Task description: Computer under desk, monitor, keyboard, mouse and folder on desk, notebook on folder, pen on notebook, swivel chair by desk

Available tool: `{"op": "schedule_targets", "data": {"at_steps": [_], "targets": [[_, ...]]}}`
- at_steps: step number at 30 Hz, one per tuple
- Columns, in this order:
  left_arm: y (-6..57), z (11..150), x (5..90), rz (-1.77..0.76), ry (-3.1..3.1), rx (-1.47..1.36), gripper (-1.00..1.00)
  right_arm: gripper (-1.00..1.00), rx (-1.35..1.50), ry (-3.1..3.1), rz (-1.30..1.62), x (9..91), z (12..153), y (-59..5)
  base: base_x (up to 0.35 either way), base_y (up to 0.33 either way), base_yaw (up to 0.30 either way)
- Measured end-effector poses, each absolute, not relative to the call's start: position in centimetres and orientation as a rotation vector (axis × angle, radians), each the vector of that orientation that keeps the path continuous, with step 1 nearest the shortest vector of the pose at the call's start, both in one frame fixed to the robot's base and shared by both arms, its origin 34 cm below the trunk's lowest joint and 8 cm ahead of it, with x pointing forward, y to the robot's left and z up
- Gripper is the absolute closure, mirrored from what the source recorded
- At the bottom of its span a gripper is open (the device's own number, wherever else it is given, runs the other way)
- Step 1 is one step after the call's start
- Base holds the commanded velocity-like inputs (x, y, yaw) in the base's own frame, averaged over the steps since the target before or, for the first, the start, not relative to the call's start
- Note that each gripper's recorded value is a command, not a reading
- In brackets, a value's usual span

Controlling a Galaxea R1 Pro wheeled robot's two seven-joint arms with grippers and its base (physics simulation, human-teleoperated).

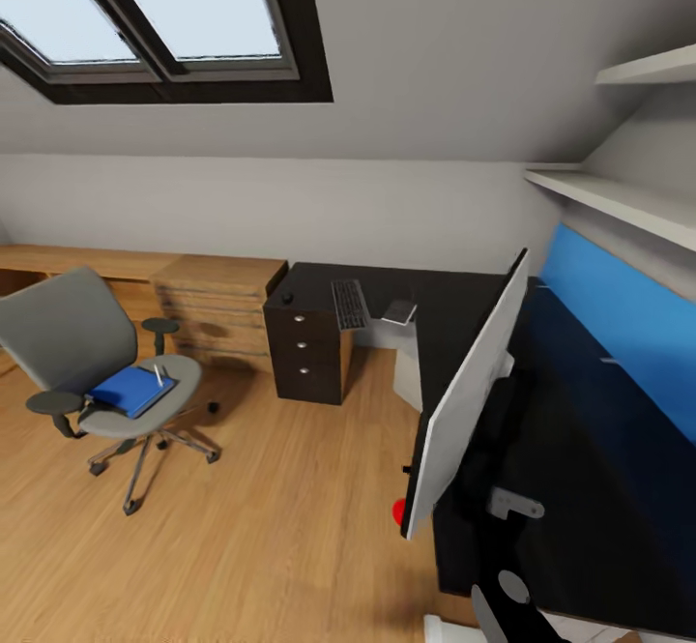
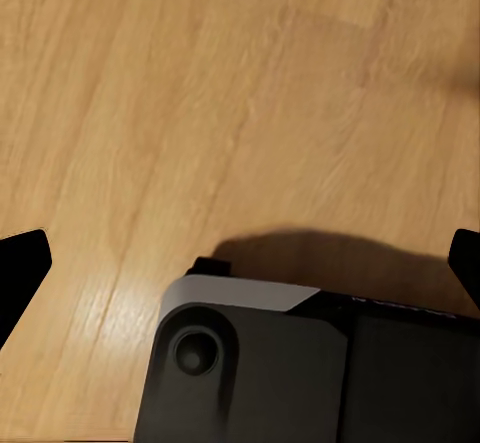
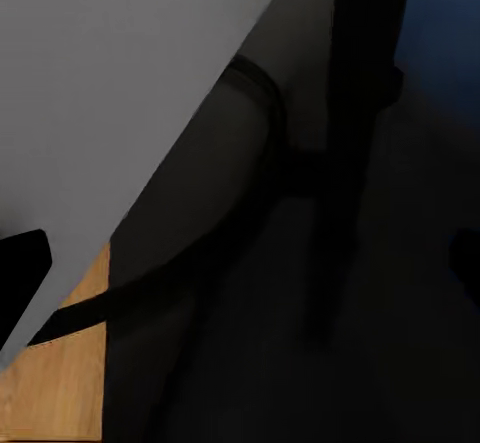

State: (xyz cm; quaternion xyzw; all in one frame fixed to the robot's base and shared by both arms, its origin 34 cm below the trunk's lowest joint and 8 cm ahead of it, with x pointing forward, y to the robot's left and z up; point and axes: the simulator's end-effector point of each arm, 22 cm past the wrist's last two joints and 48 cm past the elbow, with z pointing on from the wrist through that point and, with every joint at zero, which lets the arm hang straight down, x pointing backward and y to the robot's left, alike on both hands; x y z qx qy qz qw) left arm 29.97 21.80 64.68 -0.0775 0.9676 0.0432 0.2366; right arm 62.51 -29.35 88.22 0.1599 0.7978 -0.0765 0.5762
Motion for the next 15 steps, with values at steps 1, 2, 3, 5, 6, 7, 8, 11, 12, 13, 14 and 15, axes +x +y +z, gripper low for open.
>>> {"op": "schedule_targets", "data": {"at_steps": [1, 2, 3, 5, 6, 7, 8, 11, 12, 13, 14, 15], "targets": [[21.8, 64.7, 29.9, 0.119, 2.653, -0.213, -1.00, -1.00, 0.374, 1.868, -0.179, 62.5, 88.2, -29.4, 0.005, 0.000, 0.231], [21.8, 64.7, 29.9, 0.119, 2.654, -0.213, -1.00, -1.00, 0.374, 1.869, -0.180, 62.5, 88.1, -29.4, 0.003, 0.000, 0.231], [21.8, 64.6, 29.9, 0.119, 2.655, -0.213, -1.00, -1.00, 0.374, 1.870, -0.180, 62.5, 88.1, -29.4, 0.002, 0.000, 0.229], [21.8, 64.6, 29.8, 0.118, 2.657, -0.210, -1.00, -1.00, 0.374, 1.872, -0.181, 62.5, 88.0, -29.4, 0.001, 0.000, 0.221], [21.8, 64.6, 29.8, 0.118, 2.658, -0.209, -1.00, -1.00, 0.373, 1.873, -0.181, 62.5, 88.0, -29.4, 0.000, 0.000, 0.208], [21.7, 64.6, 29.8, 0.117, 2.659, -0.208, -1.00, -1.00, 0.373, 1.873, -0.182, 62.4, 87.9, -29.4, 0.000, 0.000, 0.205], [21.7, 64.6, 29.7, 0.117, 2.660, -0.207, -1.00, -1.00, 0.373, 1.875, -0.182, 62.4, 87.9, -29.4, 0.000, 0.000, 0.198], [21.8, 64.5, 29.6, 0.118, 2.662, -0.206, -1.00, -1.00, 0.374, 1.879, -0.183, 62.4, 87.6, -29.5, 0.000, 0.000, 0.194], [21.8, 64.5, 29.6, 0.119, 2.664, -0.206, -1.00, -1.00, 0.371, 1.892, -0.186, 62.1, 87.1, -29.4, 0.000, 0.000, 0.179], [21.8, 64.4, 29.6, 0.119, 2.665, -0.205, -1.00, -1.00, 0.369, 1.903, -0.189, 61.9, 86.6, -29.5, 0.000, 0.000, 0.140], [21.8, 64.4, 29.5, 0.119, 2.666, -0.205, -1.00, -1.00, 0.368, 1.910, -0.192, 61.6, 86.2, -29.5, 0.000, 0.000, 0.112], [21.8, 64.4, 29.5, 0.119, 2.666, -0.205, -1.00, -1.00, 0.369, 1.911, -0.194, 61.5, 86.1, -29.6, 0.027, 0.000, 0.057]]}}
